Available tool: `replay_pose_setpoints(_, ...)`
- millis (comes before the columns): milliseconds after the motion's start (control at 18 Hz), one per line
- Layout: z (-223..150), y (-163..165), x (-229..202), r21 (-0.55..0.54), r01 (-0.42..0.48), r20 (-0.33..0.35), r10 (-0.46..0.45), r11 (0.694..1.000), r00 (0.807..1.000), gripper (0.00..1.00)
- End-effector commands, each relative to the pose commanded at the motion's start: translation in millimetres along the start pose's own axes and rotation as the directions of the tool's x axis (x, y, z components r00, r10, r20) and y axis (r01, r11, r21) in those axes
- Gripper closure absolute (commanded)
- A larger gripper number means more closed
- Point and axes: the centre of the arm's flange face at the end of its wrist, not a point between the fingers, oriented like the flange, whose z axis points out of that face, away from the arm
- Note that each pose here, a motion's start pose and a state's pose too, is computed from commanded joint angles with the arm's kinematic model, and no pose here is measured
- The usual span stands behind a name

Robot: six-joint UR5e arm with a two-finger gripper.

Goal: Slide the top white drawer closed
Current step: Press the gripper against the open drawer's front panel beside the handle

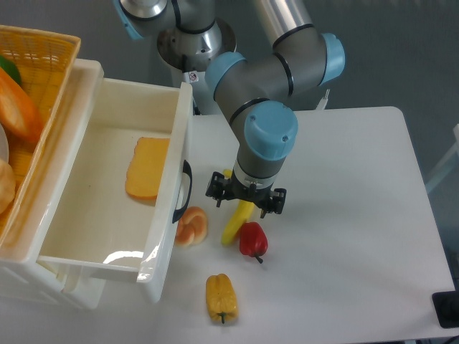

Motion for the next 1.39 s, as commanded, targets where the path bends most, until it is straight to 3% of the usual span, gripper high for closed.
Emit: replay_pose_setpoints(1389, 2, -8, 22, -0.006, -0.032, -0.017, 0.032, 0.999, 0.999, 0.0)
